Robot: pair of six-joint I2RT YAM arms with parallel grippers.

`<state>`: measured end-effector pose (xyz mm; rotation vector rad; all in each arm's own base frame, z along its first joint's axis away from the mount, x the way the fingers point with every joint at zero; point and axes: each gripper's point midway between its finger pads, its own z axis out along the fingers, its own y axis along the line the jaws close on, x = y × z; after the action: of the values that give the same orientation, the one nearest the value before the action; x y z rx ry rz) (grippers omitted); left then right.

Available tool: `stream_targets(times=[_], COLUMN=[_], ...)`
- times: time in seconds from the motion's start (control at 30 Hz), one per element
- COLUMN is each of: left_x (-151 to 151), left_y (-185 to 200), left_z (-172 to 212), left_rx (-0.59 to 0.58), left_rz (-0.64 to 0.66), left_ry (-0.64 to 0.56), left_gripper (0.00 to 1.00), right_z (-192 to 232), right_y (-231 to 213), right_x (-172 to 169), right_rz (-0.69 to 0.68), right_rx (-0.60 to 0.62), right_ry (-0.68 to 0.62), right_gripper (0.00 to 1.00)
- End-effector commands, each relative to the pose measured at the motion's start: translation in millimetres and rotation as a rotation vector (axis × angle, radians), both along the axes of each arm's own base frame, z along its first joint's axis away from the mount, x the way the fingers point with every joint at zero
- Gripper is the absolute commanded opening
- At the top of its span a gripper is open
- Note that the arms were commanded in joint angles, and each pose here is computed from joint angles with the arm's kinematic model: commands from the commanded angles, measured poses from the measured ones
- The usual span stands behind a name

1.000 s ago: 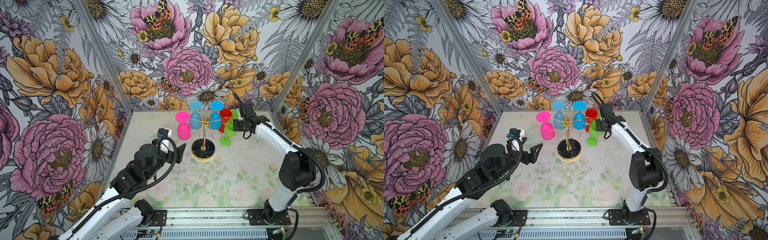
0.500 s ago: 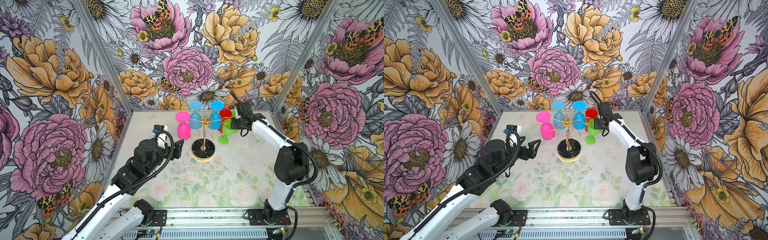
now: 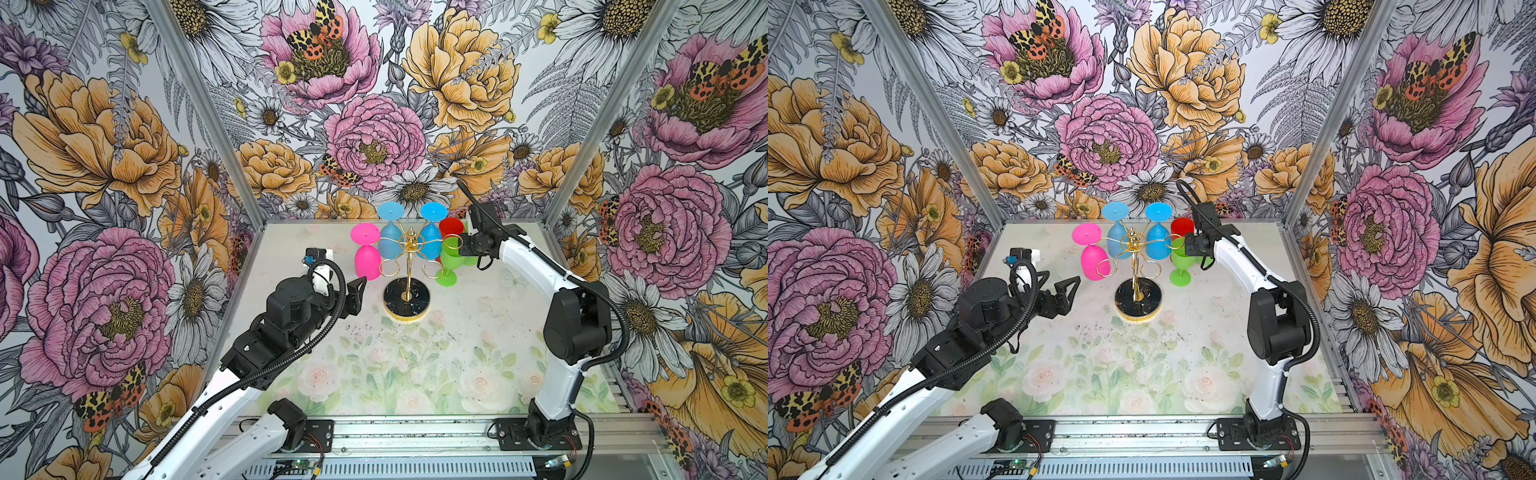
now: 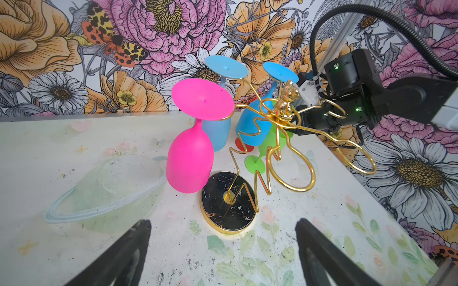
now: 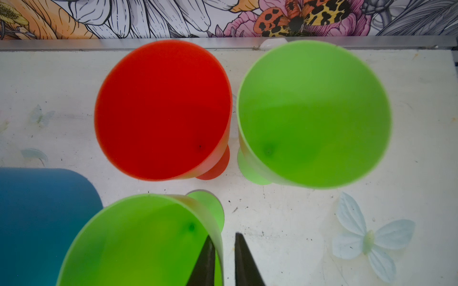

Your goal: Take the wine glass off the wine glass rack

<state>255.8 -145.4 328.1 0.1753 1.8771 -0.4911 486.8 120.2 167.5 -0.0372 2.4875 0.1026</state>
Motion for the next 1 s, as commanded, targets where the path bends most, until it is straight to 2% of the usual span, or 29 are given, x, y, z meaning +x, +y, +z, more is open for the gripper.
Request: stream_targets(times=[0.0, 0.27, 0.5, 0.73, 0.97], left_x=[2, 7, 14, 29, 47], left_y=[8, 11, 13, 15, 22], left_z=[9, 5, 8, 16, 29], left_rx=[-0.017, 0.001, -0.008, -0.088, -0.235], left_rz=[0.042, 0.067, 0.081, 0.079, 0.066], left_ry=[-0.013, -0.009, 0.012, 0.063, 0.131], left_gripper=[0.93, 0.92, 0.92, 0.87, 0.8], right_z=[11, 23, 50, 67, 71], right_y=[7, 11, 6, 0, -6], right_x=[7, -2, -16, -43, -78], right_rz=[0.008, 0.017, 0.012, 0.035, 0.05], right_rx=[0.019, 0.062, 0.083, 0.146, 0.206], right_ry=[-0.032, -0.042, -0.087, -0.101, -0.093], right_gripper=[0.21, 0.32, 0.5, 0.69, 0.76])
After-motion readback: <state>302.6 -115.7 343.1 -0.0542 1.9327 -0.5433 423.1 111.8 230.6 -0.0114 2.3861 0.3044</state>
